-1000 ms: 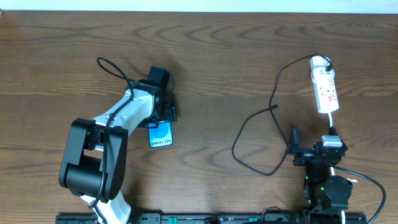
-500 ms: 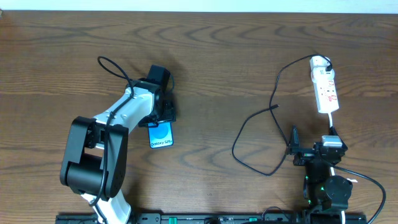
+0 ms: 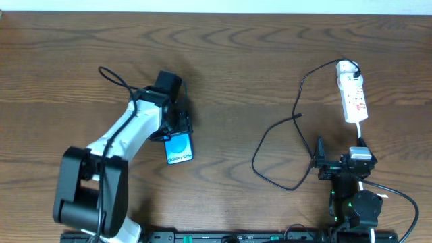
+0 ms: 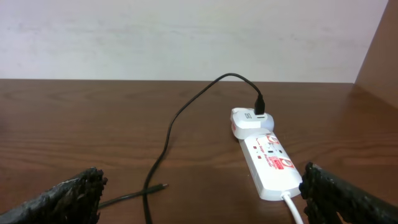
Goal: Plug charger to phone and switch on socket
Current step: 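Lift the phone with the left gripper and tilt it upright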
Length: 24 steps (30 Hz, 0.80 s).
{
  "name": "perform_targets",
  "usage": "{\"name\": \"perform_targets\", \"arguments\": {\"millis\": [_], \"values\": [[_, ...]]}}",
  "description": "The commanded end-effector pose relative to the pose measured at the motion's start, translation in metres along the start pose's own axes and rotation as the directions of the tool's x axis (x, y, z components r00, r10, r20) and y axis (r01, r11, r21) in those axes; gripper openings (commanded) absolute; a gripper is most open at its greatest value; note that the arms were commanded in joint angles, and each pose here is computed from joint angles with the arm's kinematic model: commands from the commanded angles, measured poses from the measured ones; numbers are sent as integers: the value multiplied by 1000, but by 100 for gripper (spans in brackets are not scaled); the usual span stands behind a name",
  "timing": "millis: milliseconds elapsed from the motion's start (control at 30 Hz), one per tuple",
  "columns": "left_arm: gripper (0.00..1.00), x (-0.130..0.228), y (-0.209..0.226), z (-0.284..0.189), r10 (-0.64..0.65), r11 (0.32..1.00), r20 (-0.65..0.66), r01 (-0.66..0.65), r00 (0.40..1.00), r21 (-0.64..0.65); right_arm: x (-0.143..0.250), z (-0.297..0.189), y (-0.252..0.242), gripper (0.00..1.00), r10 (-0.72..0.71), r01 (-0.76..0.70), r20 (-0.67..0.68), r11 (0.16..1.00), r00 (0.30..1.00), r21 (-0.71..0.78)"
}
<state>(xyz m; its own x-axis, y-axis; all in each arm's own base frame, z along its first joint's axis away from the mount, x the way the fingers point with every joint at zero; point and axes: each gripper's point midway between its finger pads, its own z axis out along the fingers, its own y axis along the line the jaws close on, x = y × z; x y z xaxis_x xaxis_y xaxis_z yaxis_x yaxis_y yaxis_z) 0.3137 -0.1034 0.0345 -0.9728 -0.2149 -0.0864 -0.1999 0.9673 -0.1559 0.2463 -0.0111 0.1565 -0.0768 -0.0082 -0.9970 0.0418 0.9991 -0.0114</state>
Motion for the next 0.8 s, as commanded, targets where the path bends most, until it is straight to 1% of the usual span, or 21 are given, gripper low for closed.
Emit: {"name": "perform_targets", "arguments": {"millis": [0,167,333,467,667,767], "values": [[57,5,-18,-8,-34,994,-32,37,999,98,0,0,0,99,-12,12,0,1000,1000,0],[57,17,-39,-12,-59,973,-111,82,992,217,0,0,0,99,-12,12,0,1000,1000,0],[57,32,-67,-23,-39,922,-212,117,977,368,0,0,0,99,-12,12,0,1000,1000,0],[57,39,-80,-31,-23,887,-263,141,964,440,0,0,0,99,-12,12,0,1000,1000,0],[57,52,-104,-52,8,799,-368,216,930,562,0,0,0,99,-12,12,0,1000,1000,0],[57,55,-112,-61,-4,759,-426,281,905,588,0,0,0,99,-12,12,0,1000,1000,0]]}}
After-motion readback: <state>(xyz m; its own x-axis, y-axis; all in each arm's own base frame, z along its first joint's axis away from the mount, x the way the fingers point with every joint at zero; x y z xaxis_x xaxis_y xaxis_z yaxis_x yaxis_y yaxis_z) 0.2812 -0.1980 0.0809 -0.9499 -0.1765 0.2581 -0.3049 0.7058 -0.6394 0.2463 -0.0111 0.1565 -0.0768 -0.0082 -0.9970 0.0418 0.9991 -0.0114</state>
